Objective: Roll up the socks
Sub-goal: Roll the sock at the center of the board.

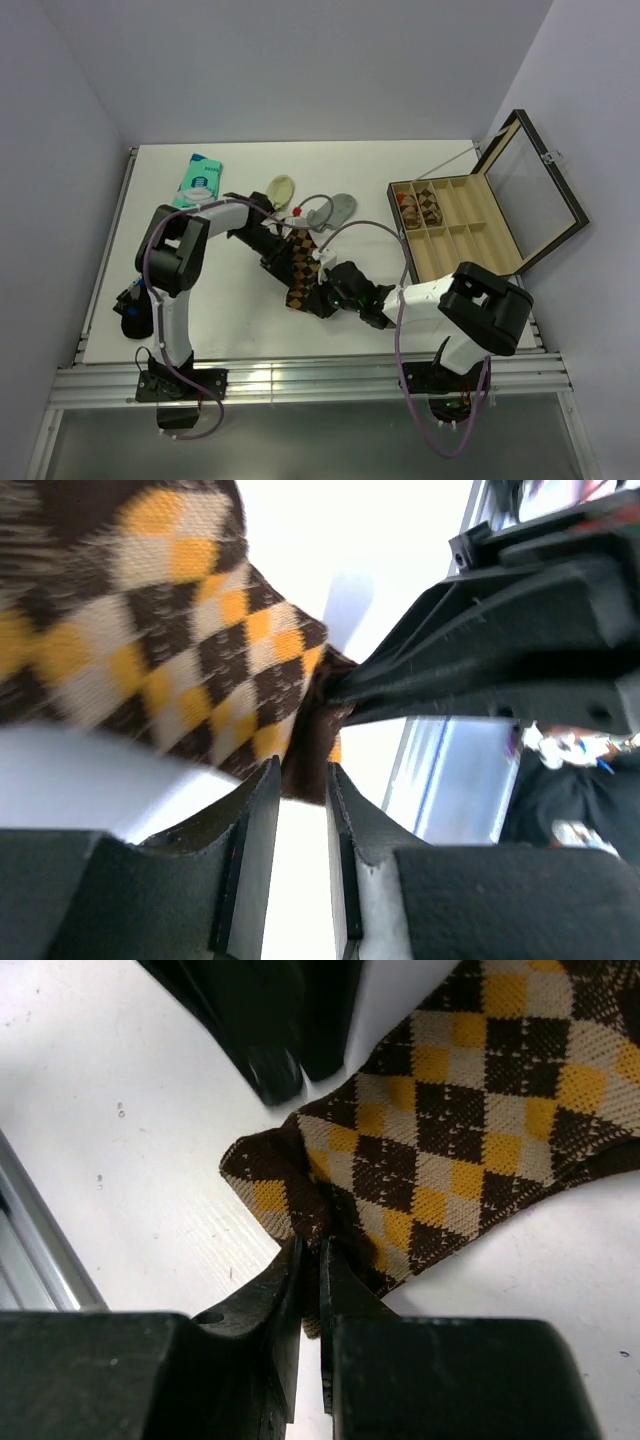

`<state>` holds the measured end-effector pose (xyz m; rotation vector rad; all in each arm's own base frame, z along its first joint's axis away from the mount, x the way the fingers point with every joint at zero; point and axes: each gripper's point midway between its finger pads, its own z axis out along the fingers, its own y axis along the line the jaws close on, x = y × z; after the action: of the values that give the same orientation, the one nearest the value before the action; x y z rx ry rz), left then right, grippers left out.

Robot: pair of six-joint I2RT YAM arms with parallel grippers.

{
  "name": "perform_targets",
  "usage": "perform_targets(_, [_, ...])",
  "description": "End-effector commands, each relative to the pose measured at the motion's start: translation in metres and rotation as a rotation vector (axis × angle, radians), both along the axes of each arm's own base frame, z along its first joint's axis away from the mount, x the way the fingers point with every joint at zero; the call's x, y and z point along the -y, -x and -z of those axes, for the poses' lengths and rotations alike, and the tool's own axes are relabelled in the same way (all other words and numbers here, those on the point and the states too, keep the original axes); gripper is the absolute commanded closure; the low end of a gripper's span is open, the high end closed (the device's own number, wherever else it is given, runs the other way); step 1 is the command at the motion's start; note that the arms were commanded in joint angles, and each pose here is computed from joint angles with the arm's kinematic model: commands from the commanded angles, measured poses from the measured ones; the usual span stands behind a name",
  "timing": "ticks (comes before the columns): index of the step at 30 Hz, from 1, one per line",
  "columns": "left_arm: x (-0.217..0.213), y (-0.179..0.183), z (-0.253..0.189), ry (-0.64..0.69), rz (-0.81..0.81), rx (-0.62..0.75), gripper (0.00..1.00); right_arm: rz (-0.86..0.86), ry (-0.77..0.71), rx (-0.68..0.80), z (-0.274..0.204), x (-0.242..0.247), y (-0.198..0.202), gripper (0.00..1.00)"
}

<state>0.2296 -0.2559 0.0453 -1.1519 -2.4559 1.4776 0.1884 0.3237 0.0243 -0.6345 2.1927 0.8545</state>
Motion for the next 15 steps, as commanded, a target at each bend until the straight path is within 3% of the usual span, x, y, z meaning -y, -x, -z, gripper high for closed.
perform_targets(1, [-0.001, -0.024, -0.023, 0.100, -0.085, 0.091, 0.69, -0.014, 0.040, -0.133, 0.014, 0.015, 0.012, 0.96])
perform_targets(4, [-0.011, -0.032, -0.032, 0.106, -0.127, 0.151, 0.68, -0.030, 0.031, -0.212, 0.015, 0.016, 0.013, 0.96])
perform_targets(7, [-0.017, -0.040, -0.042, 0.101, -0.153, 0.296, 0.68, -0.006, 0.058, -0.296, 0.022, 0.020, 0.012, 0.95])
perform_targets(15, [-0.030, -0.055, -0.069, 0.052, -0.189, 0.798, 0.57, -0.057, 0.051, -0.589, 0.015, 0.012, 0.012, 0.94])
